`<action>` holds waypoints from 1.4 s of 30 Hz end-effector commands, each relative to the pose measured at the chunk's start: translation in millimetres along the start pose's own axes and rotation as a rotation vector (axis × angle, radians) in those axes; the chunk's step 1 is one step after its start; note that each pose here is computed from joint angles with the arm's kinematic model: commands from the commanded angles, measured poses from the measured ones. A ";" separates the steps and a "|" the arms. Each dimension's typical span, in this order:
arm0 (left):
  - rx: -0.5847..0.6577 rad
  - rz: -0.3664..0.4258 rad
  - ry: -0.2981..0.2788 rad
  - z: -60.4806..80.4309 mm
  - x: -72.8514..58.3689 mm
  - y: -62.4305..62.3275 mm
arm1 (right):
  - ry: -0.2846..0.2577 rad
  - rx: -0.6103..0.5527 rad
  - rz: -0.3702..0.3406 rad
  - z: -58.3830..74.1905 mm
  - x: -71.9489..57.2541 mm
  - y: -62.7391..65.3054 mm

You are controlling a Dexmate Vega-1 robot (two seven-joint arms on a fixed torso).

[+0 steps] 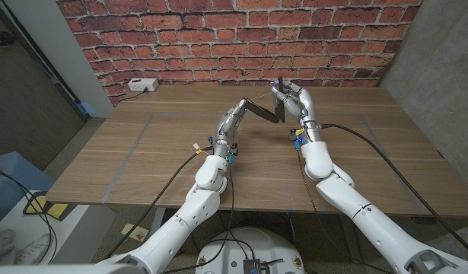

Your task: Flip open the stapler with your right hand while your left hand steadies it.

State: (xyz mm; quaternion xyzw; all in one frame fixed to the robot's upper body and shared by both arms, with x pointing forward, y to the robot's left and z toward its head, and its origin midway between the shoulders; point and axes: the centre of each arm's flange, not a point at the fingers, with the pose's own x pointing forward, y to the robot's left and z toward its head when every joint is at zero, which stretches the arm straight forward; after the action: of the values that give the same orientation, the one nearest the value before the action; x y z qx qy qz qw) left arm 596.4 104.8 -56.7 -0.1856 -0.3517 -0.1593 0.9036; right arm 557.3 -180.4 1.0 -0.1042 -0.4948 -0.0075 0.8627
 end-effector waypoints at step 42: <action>-0.068 0.082 -0.116 18.9 4.1 17.4 | 0.006 0.026 -0.080 -7.7 -3.4 -16.9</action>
State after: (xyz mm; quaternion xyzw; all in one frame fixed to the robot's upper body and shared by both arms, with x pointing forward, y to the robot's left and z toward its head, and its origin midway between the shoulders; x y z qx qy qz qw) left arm 595.8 124.9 -44.9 -0.2333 -0.3874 -0.1279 0.8827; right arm 559.4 -197.1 -3.6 -0.0798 -0.4924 -0.0332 0.8661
